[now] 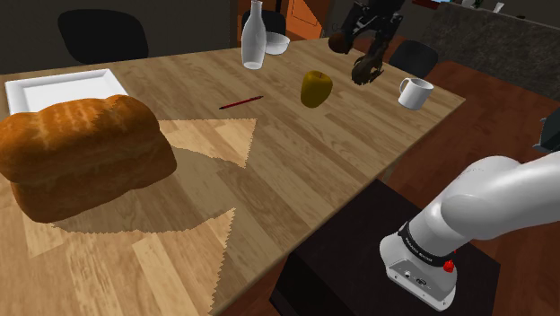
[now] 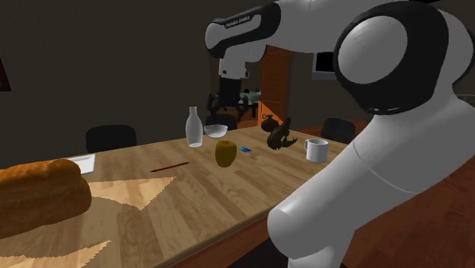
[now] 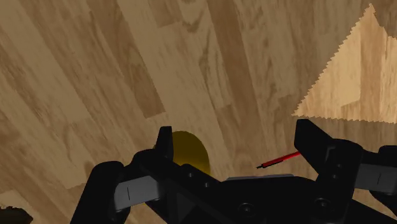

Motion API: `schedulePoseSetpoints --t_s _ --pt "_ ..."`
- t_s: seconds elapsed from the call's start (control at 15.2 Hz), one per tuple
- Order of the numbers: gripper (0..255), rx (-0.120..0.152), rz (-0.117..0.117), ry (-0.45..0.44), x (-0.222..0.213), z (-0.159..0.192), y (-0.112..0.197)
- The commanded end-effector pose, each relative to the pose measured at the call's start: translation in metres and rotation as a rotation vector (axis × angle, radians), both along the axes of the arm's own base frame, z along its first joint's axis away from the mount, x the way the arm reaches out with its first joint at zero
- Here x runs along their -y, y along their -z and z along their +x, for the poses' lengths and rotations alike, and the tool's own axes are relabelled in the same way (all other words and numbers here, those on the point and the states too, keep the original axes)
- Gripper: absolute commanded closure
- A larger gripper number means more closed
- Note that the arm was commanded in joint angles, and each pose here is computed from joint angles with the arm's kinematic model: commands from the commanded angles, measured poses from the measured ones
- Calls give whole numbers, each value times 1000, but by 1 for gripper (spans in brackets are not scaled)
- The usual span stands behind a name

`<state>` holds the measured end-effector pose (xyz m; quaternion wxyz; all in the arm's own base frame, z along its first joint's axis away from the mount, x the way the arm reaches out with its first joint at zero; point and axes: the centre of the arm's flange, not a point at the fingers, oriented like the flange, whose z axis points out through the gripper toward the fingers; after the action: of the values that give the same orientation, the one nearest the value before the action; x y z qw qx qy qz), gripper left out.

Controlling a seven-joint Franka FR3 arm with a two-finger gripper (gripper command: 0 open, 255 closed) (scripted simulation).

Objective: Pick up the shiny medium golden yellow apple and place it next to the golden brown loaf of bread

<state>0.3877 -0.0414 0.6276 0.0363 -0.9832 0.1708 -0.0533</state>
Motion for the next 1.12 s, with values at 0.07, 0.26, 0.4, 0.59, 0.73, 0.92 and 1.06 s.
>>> schedulePoseSetpoints --t_s 0.07,0.26,0.4,0.59,0.73,0.92,1.06 --pt "0 -23 46 176 16 40 13" --pt "0 -45 91 345 39 73 27" --pt "0 -60 121 458 57 93 38" --pt "0 -82 166 627 86 118 55" --pt "0 -97 196 739 108 132 67" --pt "0 -115 232 873 135 144 83" --pt "0 -115 232 873 133 146 94"
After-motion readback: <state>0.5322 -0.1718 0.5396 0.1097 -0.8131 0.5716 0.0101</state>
